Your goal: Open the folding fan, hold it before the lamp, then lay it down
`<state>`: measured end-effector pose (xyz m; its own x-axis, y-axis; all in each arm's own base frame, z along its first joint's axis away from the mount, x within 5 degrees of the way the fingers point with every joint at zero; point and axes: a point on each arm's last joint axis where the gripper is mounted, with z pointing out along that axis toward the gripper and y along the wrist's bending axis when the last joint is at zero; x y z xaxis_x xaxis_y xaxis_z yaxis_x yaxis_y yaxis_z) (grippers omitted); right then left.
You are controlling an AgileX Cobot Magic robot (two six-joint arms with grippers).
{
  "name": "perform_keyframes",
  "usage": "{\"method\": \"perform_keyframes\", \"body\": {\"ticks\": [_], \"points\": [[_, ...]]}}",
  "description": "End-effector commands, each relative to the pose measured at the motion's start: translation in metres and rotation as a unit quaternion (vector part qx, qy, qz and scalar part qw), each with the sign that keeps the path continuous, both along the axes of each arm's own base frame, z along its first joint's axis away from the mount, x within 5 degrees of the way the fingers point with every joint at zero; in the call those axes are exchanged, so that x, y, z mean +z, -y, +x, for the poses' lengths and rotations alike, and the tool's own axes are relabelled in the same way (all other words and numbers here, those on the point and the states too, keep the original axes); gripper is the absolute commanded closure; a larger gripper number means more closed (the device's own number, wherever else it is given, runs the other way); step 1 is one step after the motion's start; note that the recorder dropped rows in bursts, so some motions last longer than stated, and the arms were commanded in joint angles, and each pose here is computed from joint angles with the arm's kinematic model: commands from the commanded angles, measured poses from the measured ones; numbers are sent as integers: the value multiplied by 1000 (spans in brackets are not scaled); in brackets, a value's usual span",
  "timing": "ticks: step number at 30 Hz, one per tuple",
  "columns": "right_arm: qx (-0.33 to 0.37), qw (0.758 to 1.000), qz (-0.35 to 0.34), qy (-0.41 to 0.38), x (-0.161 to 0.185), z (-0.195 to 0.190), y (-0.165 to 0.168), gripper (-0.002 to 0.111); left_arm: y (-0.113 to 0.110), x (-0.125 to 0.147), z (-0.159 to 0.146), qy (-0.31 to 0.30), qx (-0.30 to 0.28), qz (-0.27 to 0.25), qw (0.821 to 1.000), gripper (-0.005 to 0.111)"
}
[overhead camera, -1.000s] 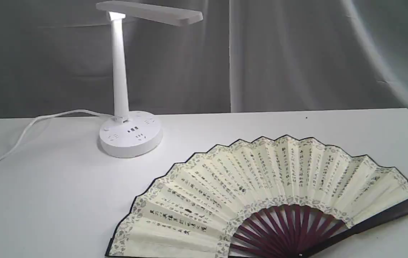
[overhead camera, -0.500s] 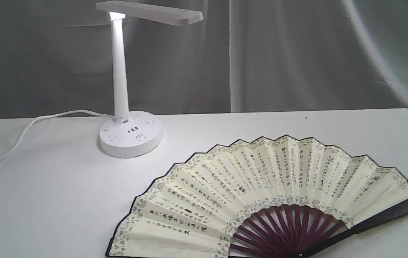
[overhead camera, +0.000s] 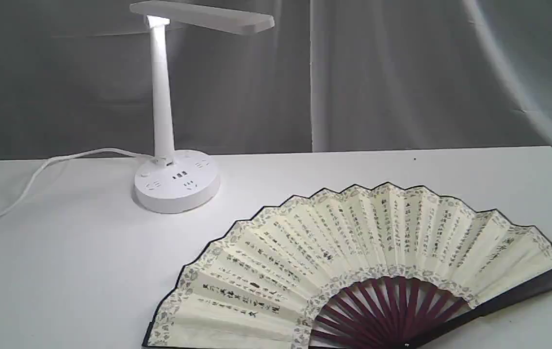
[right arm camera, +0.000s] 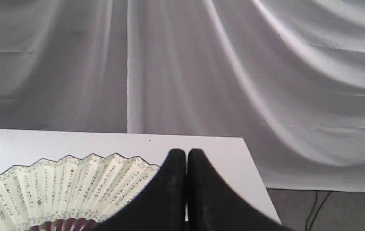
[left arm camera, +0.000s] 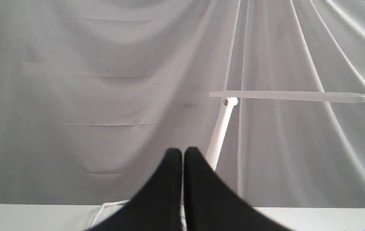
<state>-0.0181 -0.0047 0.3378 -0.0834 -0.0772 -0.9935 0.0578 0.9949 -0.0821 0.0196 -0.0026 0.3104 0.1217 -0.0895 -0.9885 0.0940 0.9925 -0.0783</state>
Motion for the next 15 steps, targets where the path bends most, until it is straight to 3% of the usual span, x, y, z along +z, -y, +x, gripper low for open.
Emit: {"method": "perform_keyframes", "body": {"ticks": [1,6,11,15], "points": [[5,1000,5,2,-23,21,-1,108,0,-20,12,25,4,-5,1000,107],[11,1000,2,11,-61,47,-2,108,1,-59,26,-21,4,-2,1000,107],[20,997,-3,71,-88,64,-3,108,1,-83,34,-11,7,-2,1000,107],[25,997,13,65,-113,71,-4,108,1,-91,36,13,9,-1,1000,107]]}}
